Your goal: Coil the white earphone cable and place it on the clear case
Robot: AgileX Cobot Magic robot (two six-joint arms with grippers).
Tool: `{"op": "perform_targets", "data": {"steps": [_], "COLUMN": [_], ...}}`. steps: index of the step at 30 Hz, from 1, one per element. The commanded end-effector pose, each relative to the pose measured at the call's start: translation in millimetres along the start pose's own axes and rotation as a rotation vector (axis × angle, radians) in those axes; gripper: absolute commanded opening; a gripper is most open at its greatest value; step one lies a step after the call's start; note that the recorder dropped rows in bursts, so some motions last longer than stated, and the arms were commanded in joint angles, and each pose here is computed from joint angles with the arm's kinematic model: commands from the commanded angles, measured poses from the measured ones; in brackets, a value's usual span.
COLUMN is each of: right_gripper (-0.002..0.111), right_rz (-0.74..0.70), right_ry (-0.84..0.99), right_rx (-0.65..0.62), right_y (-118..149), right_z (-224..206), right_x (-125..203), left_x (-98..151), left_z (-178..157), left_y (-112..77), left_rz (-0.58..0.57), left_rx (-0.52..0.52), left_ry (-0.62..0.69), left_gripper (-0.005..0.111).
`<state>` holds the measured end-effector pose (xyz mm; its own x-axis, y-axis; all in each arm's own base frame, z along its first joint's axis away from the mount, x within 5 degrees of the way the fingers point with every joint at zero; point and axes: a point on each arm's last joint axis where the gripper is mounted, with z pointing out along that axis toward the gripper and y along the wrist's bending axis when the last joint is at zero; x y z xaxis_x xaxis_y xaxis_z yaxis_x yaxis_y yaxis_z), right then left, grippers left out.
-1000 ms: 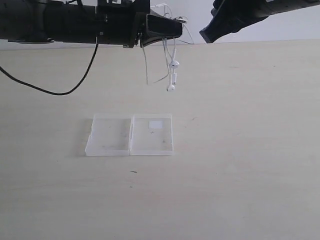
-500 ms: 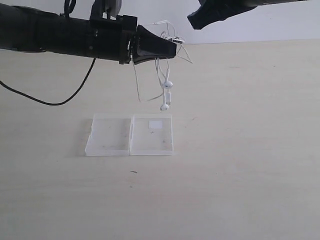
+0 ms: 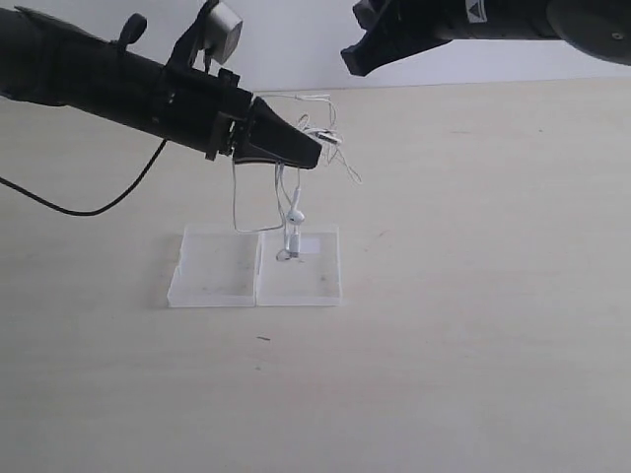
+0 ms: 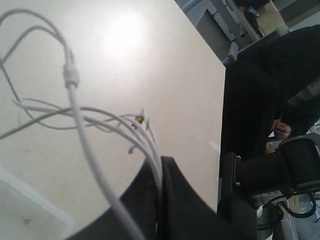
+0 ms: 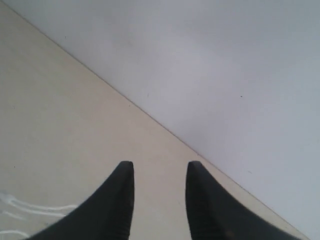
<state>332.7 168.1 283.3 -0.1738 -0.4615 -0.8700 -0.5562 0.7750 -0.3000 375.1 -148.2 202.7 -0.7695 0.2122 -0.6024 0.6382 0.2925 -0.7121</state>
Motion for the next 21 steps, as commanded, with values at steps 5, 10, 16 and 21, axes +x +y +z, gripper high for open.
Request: {"op": "perform_targets", "data": {"steps": [5,10,16,21], "right_gripper": [0.007,0.004,0.004,0.002], "right_rz": [-0.027,-0.053,-0.052,-0.165], "right_ry": [-0.025,-0.037,-0.098,-0.044], "right_rx": [-0.052,-0.076,-0.099,-0.088], "right_y": [4.5,7.9,10.0,9.2], "right_z": [21.7,27.0,25.9,26.9], "right_x": [13.9,17.0,11.0,16.8], "left_x": [-9.4,-12.3,-5.7,-5.0], "left_z": [-8.8,-8.8,8.4,9.5], "left_y": [-21.9,-36.0,-46.8,-47.3], "left_rz": [0.050,0.093,0.138,0.142], "left_rx": [0.008,0.009,0.023,0.023], "left_ry": [-0.021,-0.006,0.079,0.087], "left_gripper": [0.000,0.000,0.000,0.000]}}
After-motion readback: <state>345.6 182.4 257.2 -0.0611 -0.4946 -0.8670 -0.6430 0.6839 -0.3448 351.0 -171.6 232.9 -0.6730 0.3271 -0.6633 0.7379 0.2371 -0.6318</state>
